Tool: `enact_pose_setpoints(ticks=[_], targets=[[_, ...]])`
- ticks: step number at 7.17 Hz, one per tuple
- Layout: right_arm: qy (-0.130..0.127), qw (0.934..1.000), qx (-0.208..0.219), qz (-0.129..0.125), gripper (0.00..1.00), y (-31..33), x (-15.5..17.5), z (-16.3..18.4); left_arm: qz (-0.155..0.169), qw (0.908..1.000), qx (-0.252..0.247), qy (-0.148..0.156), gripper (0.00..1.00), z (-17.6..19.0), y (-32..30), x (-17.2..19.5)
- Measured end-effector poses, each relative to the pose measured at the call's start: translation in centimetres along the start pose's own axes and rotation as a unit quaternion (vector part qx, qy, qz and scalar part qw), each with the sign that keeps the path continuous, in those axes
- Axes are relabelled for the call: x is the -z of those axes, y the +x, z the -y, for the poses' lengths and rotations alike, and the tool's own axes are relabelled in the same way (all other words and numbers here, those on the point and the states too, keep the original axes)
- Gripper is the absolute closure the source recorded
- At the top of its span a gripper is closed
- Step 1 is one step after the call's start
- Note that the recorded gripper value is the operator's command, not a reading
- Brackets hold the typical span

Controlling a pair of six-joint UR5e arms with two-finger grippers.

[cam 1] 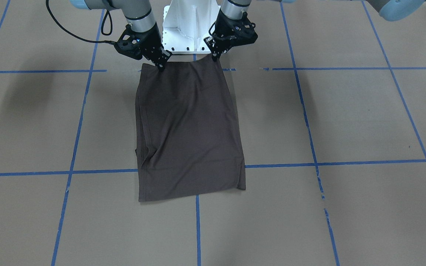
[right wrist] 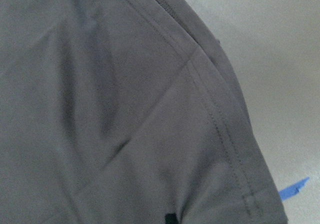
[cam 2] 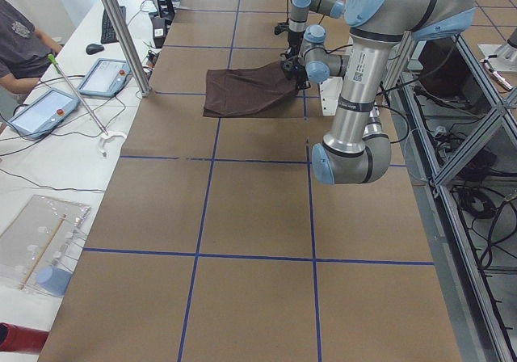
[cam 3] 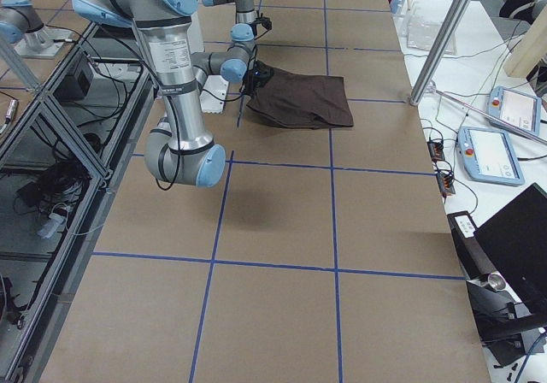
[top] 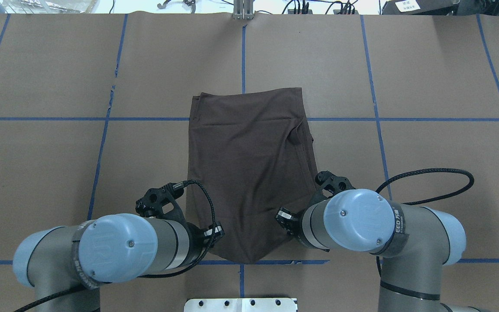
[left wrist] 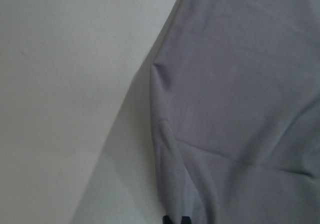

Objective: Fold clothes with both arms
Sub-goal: 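Lift the near edge with both grippers and fold it away from the robot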

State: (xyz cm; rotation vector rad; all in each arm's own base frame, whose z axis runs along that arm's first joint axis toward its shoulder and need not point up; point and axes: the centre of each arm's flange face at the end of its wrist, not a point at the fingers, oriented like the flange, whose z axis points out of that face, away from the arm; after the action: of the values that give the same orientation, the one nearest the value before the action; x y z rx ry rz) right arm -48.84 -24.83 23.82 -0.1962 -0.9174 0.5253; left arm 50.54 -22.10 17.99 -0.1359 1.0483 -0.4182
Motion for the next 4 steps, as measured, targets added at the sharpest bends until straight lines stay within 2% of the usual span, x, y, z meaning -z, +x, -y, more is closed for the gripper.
enact_pose_setpoints(ticks=[2, 4], targets=[[-0.021, 0.9997, 0.016, 0.004, 1.00, 1.4, 1.2, -2.0, 0.012, 0.9997, -0.012, -0.018, 1.00, -2.5, -0.7, 1.9], [-0.005, 0.9999, 0.008, 0.013, 1.00, 0.3, 1.3, -0.2, 0.005, 0.9999, -0.005, -0.008, 1.00, -1.1, -0.2, 3.0]])
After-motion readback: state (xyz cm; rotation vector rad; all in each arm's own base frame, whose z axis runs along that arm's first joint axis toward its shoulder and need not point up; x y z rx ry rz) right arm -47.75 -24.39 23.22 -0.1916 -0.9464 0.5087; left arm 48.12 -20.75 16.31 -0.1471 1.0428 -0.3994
